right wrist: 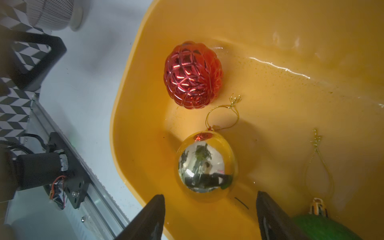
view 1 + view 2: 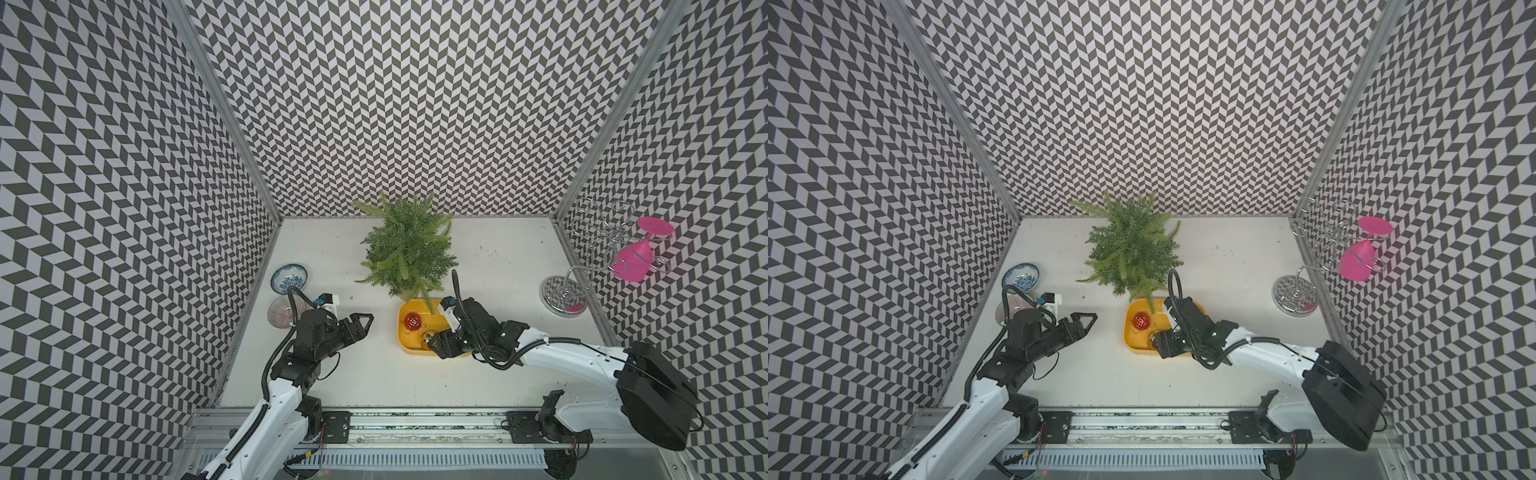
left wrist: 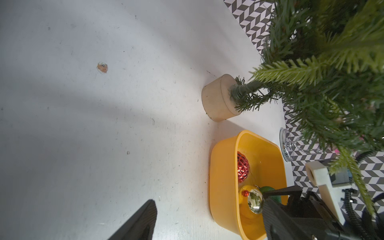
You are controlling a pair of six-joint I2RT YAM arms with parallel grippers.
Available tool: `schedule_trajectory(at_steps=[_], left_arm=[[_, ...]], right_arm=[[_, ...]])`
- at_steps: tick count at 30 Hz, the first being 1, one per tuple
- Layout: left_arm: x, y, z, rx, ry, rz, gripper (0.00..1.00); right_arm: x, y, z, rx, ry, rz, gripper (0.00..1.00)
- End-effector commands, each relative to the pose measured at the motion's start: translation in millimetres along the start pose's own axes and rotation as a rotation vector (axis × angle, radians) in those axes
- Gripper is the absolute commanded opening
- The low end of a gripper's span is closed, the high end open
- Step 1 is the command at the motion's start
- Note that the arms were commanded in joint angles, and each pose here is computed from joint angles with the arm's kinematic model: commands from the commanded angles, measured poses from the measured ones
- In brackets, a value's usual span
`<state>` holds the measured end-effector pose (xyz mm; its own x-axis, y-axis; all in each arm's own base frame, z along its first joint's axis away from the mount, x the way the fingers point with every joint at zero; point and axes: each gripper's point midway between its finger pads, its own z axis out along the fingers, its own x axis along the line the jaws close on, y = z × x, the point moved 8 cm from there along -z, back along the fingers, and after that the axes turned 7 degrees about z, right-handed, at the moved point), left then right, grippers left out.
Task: Decorate the small christmas tree with ornaments
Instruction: Pick up an ornament from the container.
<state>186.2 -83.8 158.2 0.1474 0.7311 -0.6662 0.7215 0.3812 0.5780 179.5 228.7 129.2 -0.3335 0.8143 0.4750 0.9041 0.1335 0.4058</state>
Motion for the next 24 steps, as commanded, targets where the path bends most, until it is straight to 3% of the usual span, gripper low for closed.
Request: schedule_trajectory(at_steps=[1,13,24], left_arm=[[-4.1,3.2,-1.6,-0.011,-0.009,0.009,0.82],[-4.3,4.3,-2.3,-0.018,0.000,0.013,0.82],[-4.1,4.5,-3.8,-0.028,0.006,0.011,0.82]], right_arm=[[10.9,13.9,6.9,-0.057,0.001,-0.025,0.71],[8.8,15.0,32.0,-0.029,-0.039,-0.038,0.69],[5.7,11.2,31.5,-0.015,-0.052,-0.045,0.64]])
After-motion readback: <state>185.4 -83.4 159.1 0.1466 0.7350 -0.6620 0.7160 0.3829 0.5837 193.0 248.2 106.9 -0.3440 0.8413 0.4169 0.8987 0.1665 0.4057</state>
